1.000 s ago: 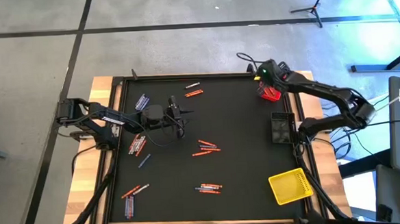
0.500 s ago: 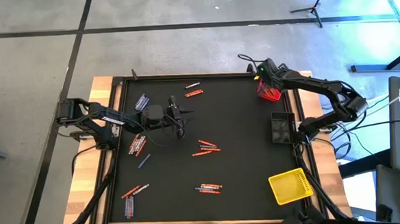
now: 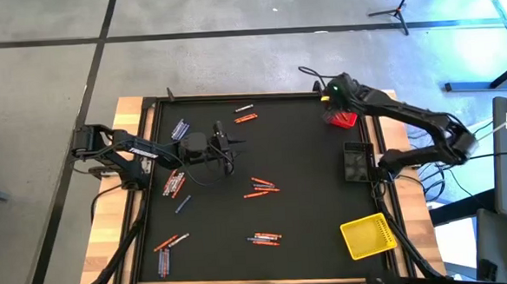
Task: Sort crayons
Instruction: Put the orange crayon into the red bin
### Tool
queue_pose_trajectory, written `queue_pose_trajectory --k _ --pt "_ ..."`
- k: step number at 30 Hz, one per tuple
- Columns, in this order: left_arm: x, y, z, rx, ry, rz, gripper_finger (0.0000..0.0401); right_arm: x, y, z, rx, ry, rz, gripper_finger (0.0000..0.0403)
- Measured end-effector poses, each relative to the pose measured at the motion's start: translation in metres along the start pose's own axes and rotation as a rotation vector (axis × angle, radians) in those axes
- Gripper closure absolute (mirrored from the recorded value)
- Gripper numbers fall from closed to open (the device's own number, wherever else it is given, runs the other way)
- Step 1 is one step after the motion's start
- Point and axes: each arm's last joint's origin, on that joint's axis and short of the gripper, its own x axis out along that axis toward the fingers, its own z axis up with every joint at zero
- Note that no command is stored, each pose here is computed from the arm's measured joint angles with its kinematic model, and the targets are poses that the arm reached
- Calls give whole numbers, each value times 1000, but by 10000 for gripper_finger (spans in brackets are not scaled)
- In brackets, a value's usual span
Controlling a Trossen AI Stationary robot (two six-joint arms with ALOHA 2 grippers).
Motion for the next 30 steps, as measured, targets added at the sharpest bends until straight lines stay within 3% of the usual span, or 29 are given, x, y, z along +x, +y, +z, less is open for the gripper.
queue_pose_trajectory --k 5,11,16,21,25,30 --pt "0 4 3 22 -31 24 270 -29 21 13 -38 -208 125 237" --pt "0 4 4 39 -40 27 270 -40 54 21 -94 -395 248 237" --pt "0 4 2 21 -21 32 270 -43 86 12 -133 -680 434 237" --pt "0 7 0 -30 10 135 270 -49 102 1 -186 -916 493 237" --pt "2 10 -4 -46 56 143 271 -57 107 2 -145 -978 558 237" --pt "15 29 -2 -89 238 134 271 -67 119 -2 -176 -1004 714 237"
